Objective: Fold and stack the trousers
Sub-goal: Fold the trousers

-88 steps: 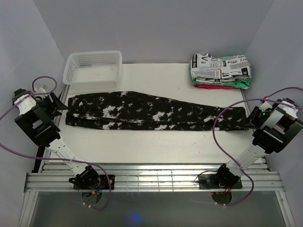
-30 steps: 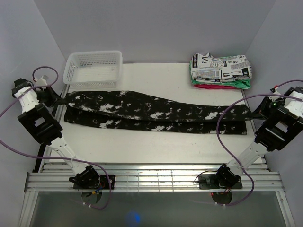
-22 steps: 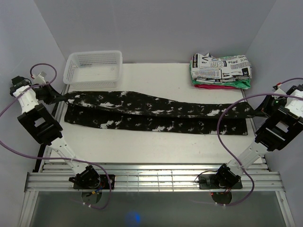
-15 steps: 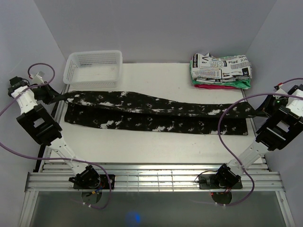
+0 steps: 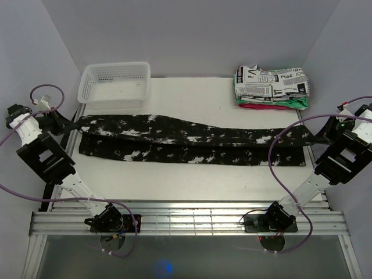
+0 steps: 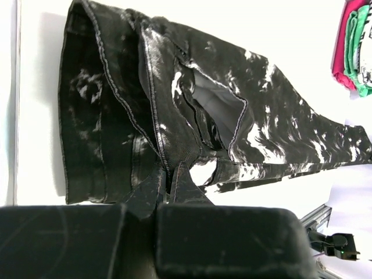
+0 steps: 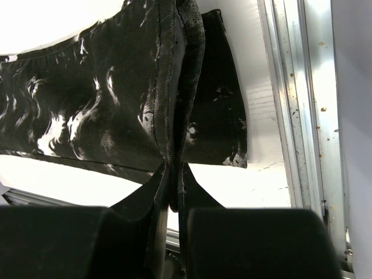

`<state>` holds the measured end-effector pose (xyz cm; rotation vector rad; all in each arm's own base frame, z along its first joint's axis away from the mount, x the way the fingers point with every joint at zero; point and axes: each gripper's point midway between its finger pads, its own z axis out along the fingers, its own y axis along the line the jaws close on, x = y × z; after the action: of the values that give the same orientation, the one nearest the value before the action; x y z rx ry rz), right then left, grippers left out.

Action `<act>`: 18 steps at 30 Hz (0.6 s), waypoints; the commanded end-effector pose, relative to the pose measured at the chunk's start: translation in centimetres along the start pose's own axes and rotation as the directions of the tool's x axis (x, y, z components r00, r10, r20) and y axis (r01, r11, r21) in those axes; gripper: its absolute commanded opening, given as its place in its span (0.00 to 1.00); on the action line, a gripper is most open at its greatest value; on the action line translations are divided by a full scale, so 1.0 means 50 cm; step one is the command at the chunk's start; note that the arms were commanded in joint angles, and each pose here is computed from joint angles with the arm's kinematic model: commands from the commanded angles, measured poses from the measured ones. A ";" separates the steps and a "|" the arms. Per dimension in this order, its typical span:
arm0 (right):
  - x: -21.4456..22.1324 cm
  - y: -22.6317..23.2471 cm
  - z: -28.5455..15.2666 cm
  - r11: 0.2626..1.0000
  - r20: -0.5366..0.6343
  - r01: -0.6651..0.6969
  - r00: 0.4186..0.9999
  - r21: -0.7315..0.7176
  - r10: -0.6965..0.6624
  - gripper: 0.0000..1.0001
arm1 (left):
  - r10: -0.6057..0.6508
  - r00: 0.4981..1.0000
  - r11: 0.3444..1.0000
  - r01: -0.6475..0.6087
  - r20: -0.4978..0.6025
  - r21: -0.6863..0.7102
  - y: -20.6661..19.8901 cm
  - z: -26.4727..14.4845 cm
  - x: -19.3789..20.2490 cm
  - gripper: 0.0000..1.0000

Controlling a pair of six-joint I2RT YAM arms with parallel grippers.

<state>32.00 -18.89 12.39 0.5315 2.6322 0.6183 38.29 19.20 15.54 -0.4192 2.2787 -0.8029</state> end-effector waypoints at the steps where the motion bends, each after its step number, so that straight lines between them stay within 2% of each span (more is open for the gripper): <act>1: -0.128 -0.169 -0.059 0.979 0.264 0.055 0.958 0.197 -0.107 0.08 | 0.078 0.994 0.996 -0.075 0.080 -0.046 0.020 -0.061 -0.001 0.00; 4: -0.119 -0.184 -0.053 0.976 0.256 0.051 0.961 0.212 -0.106 0.08 | 0.082 0.994 0.996 -0.079 0.078 -0.043 0.029 -0.068 0.022 0.00; 12: -0.063 -0.195 -0.004 0.978 0.212 0.037 0.974 0.203 -0.081 0.08 | 0.012 0.998 0.996 -0.017 -0.056 -0.085 0.087 -0.015 0.192 0.00; 18: -0.034 -0.199 0.021 0.967 0.156 0.052 0.983 0.250 -0.094 0.09 | -0.010 0.991 0.992 -0.006 -0.131 -0.122 0.126 0.011 0.268 0.00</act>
<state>33.21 -22.48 9.58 0.4142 2.5846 0.3435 28.40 15.71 4.35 -0.5400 2.4632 -0.8495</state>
